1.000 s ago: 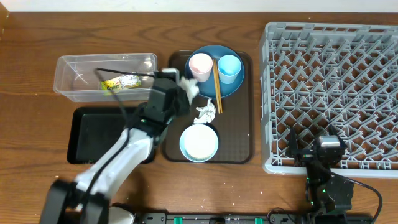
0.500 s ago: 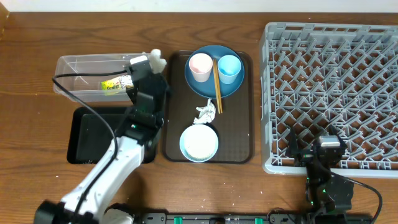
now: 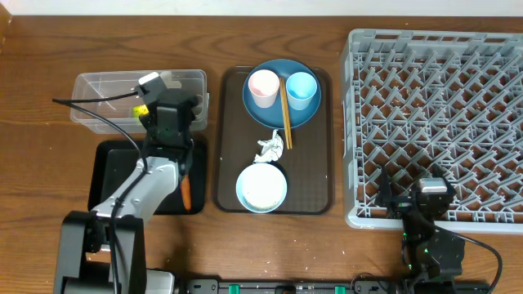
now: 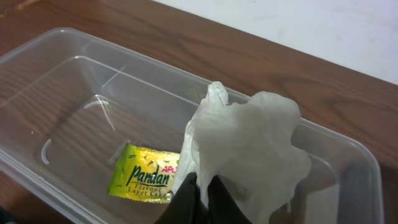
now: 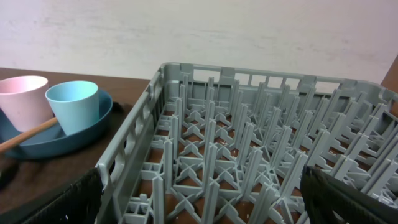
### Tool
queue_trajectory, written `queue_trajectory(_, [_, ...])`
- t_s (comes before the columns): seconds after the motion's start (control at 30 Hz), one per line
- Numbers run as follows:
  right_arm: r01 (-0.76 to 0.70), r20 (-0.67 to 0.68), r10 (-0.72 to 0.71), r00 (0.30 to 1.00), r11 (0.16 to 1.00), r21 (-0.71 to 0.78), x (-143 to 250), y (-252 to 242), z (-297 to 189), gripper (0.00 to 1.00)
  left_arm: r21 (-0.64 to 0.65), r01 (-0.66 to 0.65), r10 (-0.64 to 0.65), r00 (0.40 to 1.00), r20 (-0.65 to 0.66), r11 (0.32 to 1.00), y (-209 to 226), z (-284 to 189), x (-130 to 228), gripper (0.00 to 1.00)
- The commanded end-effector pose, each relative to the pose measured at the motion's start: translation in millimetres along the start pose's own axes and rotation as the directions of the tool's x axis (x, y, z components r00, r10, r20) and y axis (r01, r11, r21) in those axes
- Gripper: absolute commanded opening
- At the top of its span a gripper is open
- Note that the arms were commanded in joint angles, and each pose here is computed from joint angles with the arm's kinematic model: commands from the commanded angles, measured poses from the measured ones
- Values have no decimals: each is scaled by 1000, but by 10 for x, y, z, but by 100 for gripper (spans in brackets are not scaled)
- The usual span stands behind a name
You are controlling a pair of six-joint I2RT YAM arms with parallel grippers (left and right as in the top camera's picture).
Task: Sort waste into correct bins and load items into the dishwasher rack
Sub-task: 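Carry the tissue into the clear plastic bin and release it, then move the left gripper to the remaining white tissue and grasp it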
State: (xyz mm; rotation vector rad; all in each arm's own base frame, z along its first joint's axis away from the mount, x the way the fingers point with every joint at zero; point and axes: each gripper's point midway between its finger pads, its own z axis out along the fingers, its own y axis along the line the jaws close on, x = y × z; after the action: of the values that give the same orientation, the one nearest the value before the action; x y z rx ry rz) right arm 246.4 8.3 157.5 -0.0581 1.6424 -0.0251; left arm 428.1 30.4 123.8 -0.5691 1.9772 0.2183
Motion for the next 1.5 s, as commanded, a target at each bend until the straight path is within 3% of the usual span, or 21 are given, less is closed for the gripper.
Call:
queue_trajectory(0.0, [3, -3, -3, 1000, 1000, -15, 11, 40, -1, 99, 28, -9, 10, 1000, -21, 1000, -20, 66, 29, 9])
queue_trajectory(0.33, [3, -3, -3, 1000, 1000, -15, 11, 40, -1, 99, 60, -15, 19, 998, -65, 998, -64, 189, 206, 13])
queue_trajectory(0.4, [3, -3, -3, 1000, 1000, -15, 11, 40, -1, 99, 60, -15, 19, 998, -65, 998, -66, 192, 208, 24])
queue_trajectory(0.43, [3, -3, -3, 1000, 1000, -15, 11, 40, -1, 99, 61, -14, 18, 998, -63, 998, -67, 187, 199, 36])
queue_trajectory(0.53, [3, -3, -3, 1000, 1000, -15, 11, 40, -1, 99, 65, -33, 37, 998, -56, 997, -70, 173, 171, 53])
queue_trajectory(0.67, [3, -3, -3, 1000, 1000, -15, 11, 40, -1, 99, 73, -51, 54, 998, -33, 996, -80, 128, 81, 61])
queue_trajectory(0.77, [3, -3, -3, 1000, 1000, -15, 11, 40, -1, 99, 85, -42, 43, 999, -11, 996, -100, 40, -34, 78])
queue_trajectory(0.9, [3, -3, -3, 1000, 1000, -15, 11, 40, -1, 99, 118, -39, 37, 999, 18, 992, -157, -226, -233, 85])
queue_trajectory(1.07, [3, -3, -3, 1000, 1000, -15, 11, 40, -1, 99, 188, -52, 45, 998, 41, 981, -292, -649, -399, 87])
queue_trajectory(1.23, [3, -3, -3, 1000, 1000, -15, 11, 40, -1, 99, 431, -84, 103, 994, -22, 898, -760, -1086, -233, 92])
queue_trajectory(1.33, [3, -3, -3, 1000, 1000, -15, 11, 40, -1, 99, 600, -84, 169, 982, -86, 796, -1090, -1338, 3, 92])
queue_trajectory(1.47, [3, -3, -3, 1000, 1000, -15, 11, 40, -1, 99, 733, -56, 279, 942, -187, 678, -1305, -1637, 384, 92])
